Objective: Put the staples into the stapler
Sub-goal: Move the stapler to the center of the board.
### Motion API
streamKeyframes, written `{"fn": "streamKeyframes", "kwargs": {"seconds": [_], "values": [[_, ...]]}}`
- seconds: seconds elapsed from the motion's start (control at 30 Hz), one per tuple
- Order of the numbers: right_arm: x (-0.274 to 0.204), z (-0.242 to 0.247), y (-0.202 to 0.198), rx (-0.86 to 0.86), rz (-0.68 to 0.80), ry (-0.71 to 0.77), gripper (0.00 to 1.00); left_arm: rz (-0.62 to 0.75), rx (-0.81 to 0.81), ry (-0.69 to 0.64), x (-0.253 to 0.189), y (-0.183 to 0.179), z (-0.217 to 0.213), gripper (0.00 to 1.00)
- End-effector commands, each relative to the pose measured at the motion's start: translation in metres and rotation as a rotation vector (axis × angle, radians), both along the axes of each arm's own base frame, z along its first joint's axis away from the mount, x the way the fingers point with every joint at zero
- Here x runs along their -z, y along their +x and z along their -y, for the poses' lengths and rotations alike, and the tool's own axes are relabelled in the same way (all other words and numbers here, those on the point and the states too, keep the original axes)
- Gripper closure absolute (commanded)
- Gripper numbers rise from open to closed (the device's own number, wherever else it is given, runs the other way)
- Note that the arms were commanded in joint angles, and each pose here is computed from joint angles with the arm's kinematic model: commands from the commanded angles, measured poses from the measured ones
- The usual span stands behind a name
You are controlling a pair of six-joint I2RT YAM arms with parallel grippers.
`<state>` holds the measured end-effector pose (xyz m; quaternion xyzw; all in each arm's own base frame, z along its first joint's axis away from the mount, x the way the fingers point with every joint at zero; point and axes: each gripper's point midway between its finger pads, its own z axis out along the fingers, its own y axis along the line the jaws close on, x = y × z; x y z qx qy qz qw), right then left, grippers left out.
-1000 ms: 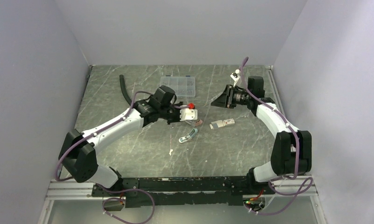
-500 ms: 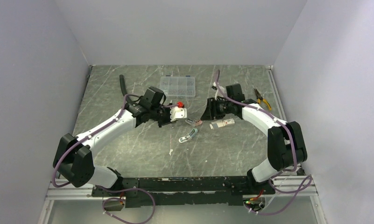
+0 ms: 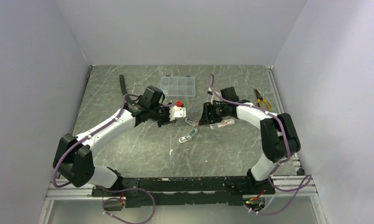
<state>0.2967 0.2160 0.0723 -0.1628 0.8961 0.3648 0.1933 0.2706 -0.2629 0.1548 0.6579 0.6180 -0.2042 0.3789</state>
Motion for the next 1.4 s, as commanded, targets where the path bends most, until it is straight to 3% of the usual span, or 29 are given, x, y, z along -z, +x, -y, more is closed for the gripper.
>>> {"fn": "streamKeyframes", "kwargs": {"seconds": [0.0, 0.37, 0.67, 1.1, 1.17, 1.37], "values": [[-0.005, -0.011, 0.009, -0.020, 0.002, 0.034, 0.44, -0.017, 0.017, -0.031, -0.005, -0.001, 0.006, 0.83], [-0.012, -0.024, 0.016, -0.038, -0.020, 0.077, 0.43, -0.017, 0.022, -0.024, 0.000, -0.002, 0.005, 0.83], [-0.009, -0.019, 0.025, -0.020, -0.011, 0.022, 0.56, -0.012, 0.034, -0.016, 0.000, -0.001, 0.005, 0.83], [-0.011, -0.010, 0.046, -0.007, 0.028, -0.071, 0.62, -0.013, 0.038, -0.020, 0.000, -0.001, 0.006, 0.83], [-0.012, -0.009, 0.047, -0.010, 0.021, -0.078, 0.61, -0.014, 0.038, -0.022, 0.000, -0.002, 0.006, 0.83], [-0.019, -0.013, 0.034, -0.021, 0.000, -0.031, 0.46, -0.007, 0.036, -0.019, -0.001, -0.001, 0.005, 0.83]]}}
